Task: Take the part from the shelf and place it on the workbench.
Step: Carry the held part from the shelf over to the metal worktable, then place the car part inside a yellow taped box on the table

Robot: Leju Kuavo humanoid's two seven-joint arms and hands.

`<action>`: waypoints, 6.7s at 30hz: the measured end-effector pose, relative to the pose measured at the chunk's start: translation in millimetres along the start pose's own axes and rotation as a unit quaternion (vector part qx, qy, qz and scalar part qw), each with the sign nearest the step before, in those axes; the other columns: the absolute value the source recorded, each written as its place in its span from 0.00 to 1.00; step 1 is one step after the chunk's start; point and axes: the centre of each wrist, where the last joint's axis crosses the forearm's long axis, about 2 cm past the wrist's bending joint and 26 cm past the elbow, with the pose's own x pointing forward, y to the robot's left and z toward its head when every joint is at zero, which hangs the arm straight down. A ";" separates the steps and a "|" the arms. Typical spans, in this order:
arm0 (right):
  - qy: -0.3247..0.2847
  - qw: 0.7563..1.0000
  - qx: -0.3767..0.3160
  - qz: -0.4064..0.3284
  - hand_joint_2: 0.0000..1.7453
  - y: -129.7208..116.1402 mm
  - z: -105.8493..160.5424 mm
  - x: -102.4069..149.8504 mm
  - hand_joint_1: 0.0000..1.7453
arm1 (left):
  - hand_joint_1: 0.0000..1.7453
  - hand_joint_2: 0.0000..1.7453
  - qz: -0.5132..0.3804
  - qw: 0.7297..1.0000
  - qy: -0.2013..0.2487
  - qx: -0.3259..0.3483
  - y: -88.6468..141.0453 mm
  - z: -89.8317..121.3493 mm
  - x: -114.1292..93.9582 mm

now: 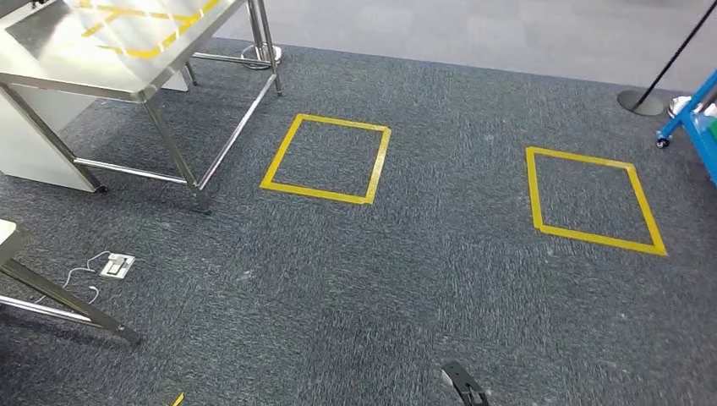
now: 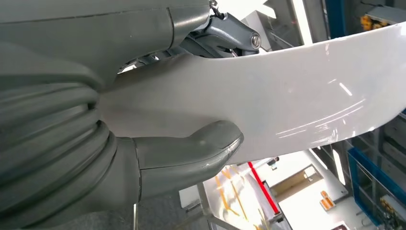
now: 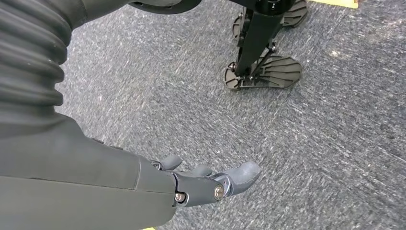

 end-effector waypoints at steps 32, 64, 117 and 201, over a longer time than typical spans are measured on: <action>-0.009 1.000 -0.006 0.013 1.00 -6.5 2.7 3.4 0.00 | 1.00 1.00 0.022 0.999 0.020 0.011 19.2 30.6 -8.7; -0.008 1.000 -0.005 0.000 1.00 -5.9 2.3 6.0 0.00 | 1.00 1.00 0.002 0.999 0.028 0.024 17.1 11.2 -16.4; 0.008 1.000 -0.007 -0.018 1.00 -6.8 3.0 0.1 0.00 | 1.00 1.00 0.002 0.999 0.031 0.017 -6.4 36.0 -5.0; 0.024 0.999 -0.004 -0.033 1.00 -5.3 2.2 2.1 0.00 | 1.00 1.00 0.002 0.999 0.042 0.003 -24.1 47.6 -4.0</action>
